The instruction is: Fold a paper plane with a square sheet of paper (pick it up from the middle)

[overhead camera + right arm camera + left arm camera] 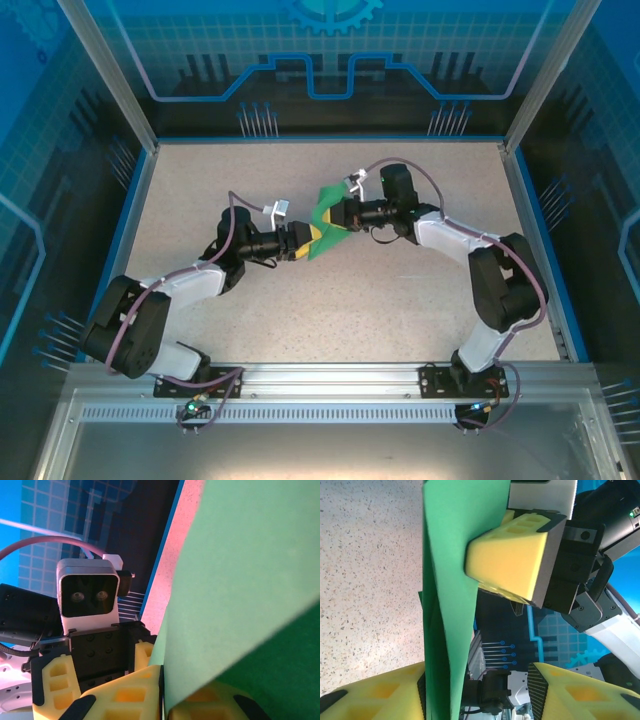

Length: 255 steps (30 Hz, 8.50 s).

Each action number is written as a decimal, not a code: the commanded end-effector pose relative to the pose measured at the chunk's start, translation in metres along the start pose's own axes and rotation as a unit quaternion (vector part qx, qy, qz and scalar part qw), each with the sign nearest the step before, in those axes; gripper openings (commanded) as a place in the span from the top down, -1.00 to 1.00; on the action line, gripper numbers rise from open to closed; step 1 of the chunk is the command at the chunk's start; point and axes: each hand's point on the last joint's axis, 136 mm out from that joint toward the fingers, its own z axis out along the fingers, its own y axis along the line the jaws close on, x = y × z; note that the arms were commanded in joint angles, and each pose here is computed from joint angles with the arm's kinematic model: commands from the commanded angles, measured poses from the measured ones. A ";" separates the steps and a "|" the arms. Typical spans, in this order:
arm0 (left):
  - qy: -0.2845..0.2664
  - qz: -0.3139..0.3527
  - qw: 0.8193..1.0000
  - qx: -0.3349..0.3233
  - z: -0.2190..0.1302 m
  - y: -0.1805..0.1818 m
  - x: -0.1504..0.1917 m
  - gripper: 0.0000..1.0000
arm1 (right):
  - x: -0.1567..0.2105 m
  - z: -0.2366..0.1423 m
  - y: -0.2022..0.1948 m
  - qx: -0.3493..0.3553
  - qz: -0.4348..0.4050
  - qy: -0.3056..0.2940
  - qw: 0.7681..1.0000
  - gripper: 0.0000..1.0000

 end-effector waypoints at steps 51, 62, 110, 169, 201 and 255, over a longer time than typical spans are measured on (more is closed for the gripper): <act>-0.035 0.259 0.590 -0.764 -0.089 0.126 -0.045 0.79 | 0.025 -0.108 -0.090 0.338 0.036 -0.143 0.930 -0.44; 0.050 0.281 0.594 -0.752 -0.026 0.161 -0.023 0.59 | 0.032 -0.124 -0.103 0.363 0.066 -0.164 0.915 -0.43; -0.124 -0.038 0.880 -0.457 -0.117 0.143 -0.039 -0.45 | 0.070 0.097 -0.119 0.452 -0.084 0.115 0.880 0.12; -0.008 -0.046 0.909 -0.413 0.015 0.192 -0.035 0.58 | 0.076 0.002 -0.112 0.455 -0.184 0.056 0.869 0.12; -0.016 -0.004 0.931 -0.364 0.007 0.126 -0.037 0.29 | 0.127 0.016 -0.161 0.455 -0.240 0.204 0.833 0.05; 0.110 -0.010 0.833 -0.543 0.007 0.216 -0.035 0.60 | 0.135 0.053 -0.137 0.385 -0.559 0.166 0.715 0.22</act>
